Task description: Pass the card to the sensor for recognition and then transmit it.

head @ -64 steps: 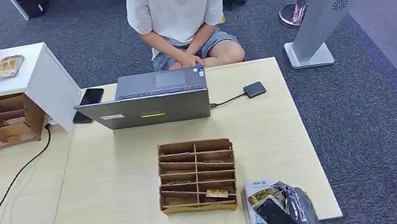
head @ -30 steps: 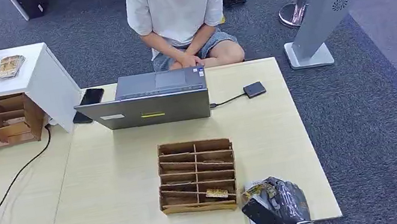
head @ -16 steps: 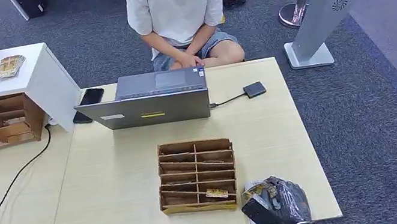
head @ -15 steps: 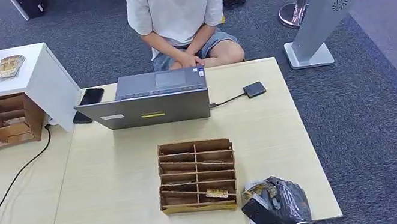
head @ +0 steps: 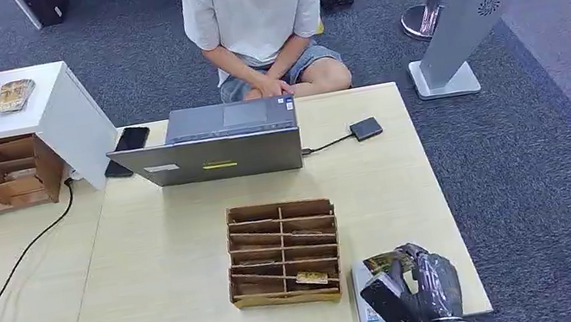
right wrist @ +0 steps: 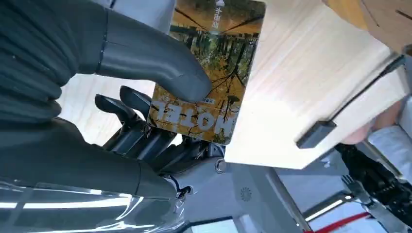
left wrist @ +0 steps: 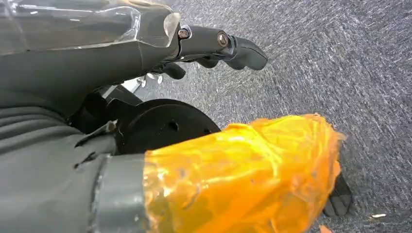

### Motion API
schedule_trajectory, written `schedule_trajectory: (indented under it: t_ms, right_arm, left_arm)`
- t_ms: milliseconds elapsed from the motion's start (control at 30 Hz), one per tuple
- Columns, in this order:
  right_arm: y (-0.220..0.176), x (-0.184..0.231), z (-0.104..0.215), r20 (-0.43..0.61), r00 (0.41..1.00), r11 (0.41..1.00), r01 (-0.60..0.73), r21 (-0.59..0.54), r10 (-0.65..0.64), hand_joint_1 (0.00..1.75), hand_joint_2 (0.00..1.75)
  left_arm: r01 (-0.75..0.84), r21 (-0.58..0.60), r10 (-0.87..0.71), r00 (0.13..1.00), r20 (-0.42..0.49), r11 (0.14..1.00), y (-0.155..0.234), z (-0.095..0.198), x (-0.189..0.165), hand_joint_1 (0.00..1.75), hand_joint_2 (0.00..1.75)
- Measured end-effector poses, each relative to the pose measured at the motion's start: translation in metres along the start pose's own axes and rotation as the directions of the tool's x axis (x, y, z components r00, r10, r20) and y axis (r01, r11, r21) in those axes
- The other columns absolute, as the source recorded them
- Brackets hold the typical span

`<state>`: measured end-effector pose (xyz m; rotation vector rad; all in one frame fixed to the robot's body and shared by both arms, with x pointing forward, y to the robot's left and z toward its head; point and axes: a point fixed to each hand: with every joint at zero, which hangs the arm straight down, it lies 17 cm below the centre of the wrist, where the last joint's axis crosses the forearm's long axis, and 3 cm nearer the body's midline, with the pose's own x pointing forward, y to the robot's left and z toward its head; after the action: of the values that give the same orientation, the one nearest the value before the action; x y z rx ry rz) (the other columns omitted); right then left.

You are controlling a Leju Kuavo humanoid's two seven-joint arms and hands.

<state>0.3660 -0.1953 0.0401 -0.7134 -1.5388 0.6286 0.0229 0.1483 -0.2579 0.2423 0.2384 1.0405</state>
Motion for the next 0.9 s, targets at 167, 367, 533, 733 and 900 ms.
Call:
schedule_trajectory:
  t_ms: [167, 367, 533, 733, 900]
  right_arm:
    - [-0.016, 0.02, -0.003, 0.077, 0.997, 0.998, -0.008, -0.058, 0.013, 1.75, 1.75]
    - [-0.04, 0.046, -0.008, 0.166, 0.986, 0.99, 0.0, -0.144, 0.025, 1.75, 1.75]
    - [-0.064, 0.073, -0.012, 0.248, 0.968, 0.974, 0.02, -0.225, 0.038, 1.75, 1.75]
    - [-0.066, 0.076, -0.012, 0.254, 0.966, 0.973, 0.021, -0.232, 0.04, 1.75, 1.75]
    - [-0.1, 0.119, -0.021, 0.363, 0.93, 0.943, 0.065, -0.326, 0.061, 1.75, 1.75]
  left_arm:
    - [-0.01, 0.001, 0.01, 1.0, -0.002, 1.0, -0.001, 0.001, -0.001, 0.0, 0.0]
    - [-0.024, 0.001, 0.024, 1.0, -0.009, 1.0, -0.001, 0.001, -0.001, 0.0, 0.0]
    - [-0.029, 0.001, 0.029, 1.0, -0.012, 1.0, -0.001, 0.001, -0.002, 0.0, 0.0]
    - [-0.029, 0.001, 0.029, 1.0, -0.012, 1.0, -0.001, 0.001, -0.002, 0.0, 0.0]
    - [-0.017, -0.001, 0.017, 1.0, -0.008, 1.0, -0.002, 0.001, -0.002, 0.0, 0.0]
